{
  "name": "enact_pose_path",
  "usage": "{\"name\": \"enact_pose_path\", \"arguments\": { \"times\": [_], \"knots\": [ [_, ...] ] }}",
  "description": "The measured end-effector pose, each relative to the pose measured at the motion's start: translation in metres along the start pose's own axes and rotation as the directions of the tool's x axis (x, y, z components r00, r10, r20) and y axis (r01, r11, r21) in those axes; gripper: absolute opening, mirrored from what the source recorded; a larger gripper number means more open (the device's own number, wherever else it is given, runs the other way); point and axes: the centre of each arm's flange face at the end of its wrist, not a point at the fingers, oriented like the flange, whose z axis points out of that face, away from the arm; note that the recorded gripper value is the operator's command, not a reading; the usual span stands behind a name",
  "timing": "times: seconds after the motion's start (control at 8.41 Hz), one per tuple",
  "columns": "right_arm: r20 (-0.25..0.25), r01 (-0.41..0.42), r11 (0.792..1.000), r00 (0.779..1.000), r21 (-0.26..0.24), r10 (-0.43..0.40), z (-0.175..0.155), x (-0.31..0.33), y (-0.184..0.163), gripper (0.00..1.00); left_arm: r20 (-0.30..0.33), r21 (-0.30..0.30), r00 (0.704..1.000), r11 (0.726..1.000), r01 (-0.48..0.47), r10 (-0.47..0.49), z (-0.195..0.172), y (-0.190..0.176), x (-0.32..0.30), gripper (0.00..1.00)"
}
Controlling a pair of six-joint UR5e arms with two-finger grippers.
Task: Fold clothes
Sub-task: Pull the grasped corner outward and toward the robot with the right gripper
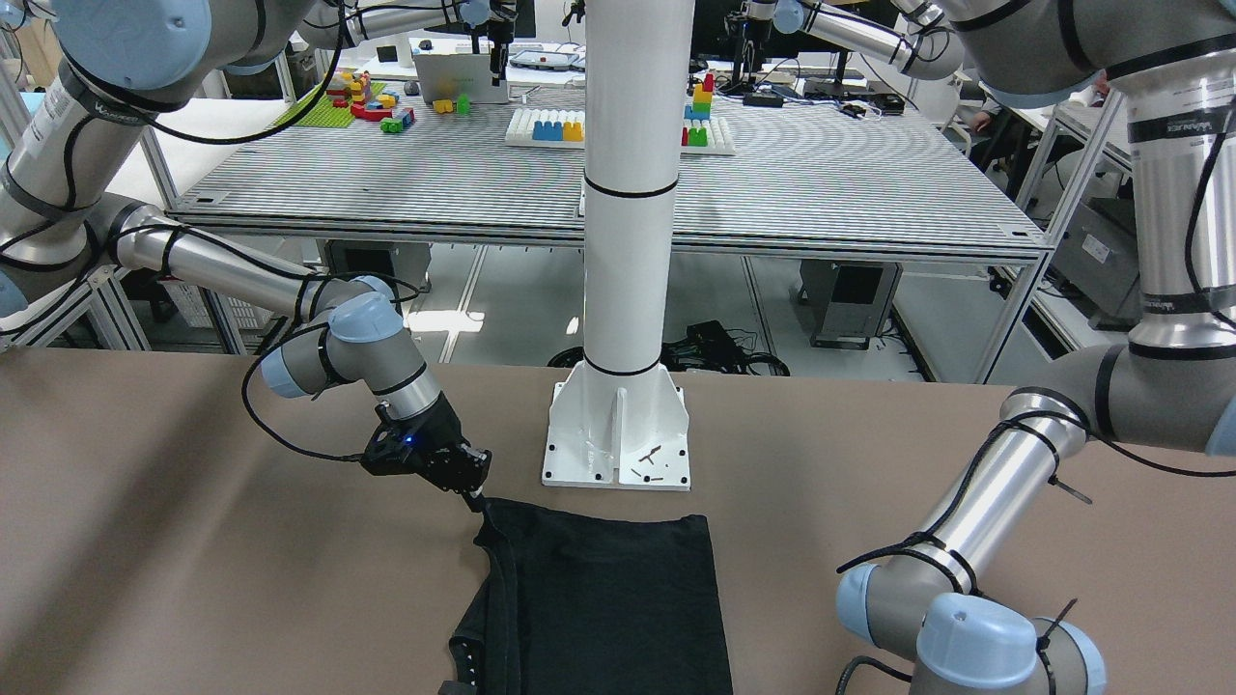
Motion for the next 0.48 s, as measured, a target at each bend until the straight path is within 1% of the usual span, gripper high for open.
{"name": "enact_pose_path", "arguments": {
  "times": [0.24, 0.36, 0.48],
  "knots": [
    [0.013, -0.029, 0.998, 1.0, 0.064, 0.028, 0.005, -0.012, -0.031, 0.0, -0.002, 0.001, 1.0, 1.0, 0.0, 0.0, 0.0, 0.0, 0.002, 0.95],
    [0.01, -0.054, 0.994, 0.999, 0.092, 0.053, 0.011, -0.011, -0.045, 0.0, -0.003, 0.002, 1.0, 1.0, 0.0, 0.0, -0.001, -0.001, 0.003, 0.95],
    [0.002, -0.08, 0.991, 0.997, 0.109, 0.08, 0.014, -0.007, -0.054, 0.0, -0.005, 0.003, 1.0, 1.0, 0.0, 0.0, -0.001, -0.001, 0.005, 0.95]
  ]
}}
